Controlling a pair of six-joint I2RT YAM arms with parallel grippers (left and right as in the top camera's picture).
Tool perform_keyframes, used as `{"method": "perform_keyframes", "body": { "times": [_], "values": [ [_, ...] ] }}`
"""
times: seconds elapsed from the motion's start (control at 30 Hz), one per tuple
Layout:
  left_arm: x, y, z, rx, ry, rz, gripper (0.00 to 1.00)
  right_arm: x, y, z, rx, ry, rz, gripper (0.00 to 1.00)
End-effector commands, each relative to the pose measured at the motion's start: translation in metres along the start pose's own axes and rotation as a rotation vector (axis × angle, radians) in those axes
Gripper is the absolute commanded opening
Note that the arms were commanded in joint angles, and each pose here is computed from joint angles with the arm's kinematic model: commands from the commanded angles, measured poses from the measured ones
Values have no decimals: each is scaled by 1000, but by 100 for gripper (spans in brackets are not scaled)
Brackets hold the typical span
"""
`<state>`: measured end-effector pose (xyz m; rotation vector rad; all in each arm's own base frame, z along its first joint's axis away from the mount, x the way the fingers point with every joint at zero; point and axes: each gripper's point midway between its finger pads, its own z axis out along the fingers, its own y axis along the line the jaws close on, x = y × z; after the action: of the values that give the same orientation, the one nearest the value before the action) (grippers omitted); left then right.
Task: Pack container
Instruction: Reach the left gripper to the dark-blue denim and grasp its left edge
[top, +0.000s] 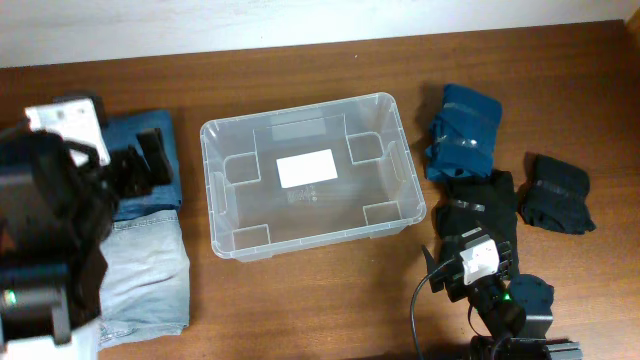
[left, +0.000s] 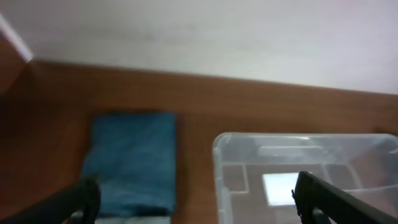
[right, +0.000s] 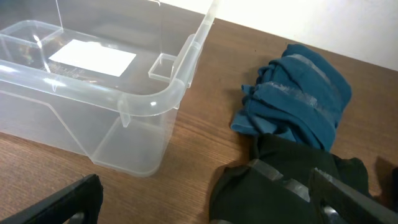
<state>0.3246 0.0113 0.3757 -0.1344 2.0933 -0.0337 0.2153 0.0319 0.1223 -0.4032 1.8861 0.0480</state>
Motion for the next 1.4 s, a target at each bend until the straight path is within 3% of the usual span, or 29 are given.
{"method": "perform_keyframes", "body": {
  "times": [0.0,0.3,0.53,0.93,1.13,1.37],
  "values": [
    [-2,42,13,-170,68,-108,100,2,4,1,-19,2,12,98],
    [46,158,59,-229,305,-431,100,2,4,1,-19,2,12,98],
    [92,229,103,-127,392,-520,100,2,4,1,-19,2,12,98],
    [151,247,210,192,401,-663,100,2,4,1,-19,2,12,98],
    [190,249,244,223,455,-702,100,2,4,1,-19,1,12,98],
    [206,237,266,252,485,-688,100,2,4,1,-19,2,12,98]
  ]
}}
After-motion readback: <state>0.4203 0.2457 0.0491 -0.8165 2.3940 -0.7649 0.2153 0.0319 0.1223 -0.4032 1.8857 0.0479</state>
